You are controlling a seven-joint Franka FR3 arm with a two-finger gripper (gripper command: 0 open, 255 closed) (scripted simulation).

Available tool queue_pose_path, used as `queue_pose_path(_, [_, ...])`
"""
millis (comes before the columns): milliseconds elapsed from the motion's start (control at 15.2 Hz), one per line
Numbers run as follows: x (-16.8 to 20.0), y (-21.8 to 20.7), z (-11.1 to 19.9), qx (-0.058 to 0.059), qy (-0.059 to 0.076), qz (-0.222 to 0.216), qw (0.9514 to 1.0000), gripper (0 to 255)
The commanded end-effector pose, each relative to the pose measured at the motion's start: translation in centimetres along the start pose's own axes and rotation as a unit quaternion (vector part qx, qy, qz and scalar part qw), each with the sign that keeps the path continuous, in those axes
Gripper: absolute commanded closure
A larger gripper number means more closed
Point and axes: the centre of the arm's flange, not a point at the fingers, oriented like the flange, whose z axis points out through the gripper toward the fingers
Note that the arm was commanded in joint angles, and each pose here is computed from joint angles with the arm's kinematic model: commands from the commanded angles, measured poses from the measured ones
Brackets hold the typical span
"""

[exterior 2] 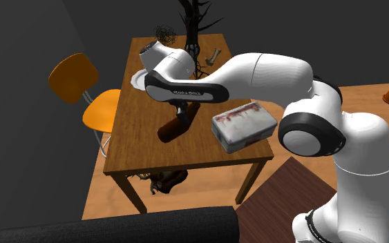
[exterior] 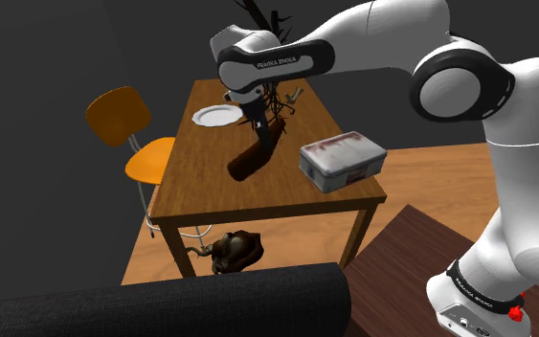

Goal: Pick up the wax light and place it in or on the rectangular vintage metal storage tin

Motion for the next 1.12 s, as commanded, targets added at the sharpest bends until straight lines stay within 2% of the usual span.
queue_pose_path(0, [-0.5, -0.1, -1.0, 0.0, 0.0, 0.0, 1.0, 255])
queue_pose_path(1056, [-3.4, -0.7, -8.7, 0.0, 0.0, 0.0, 1.0, 255])
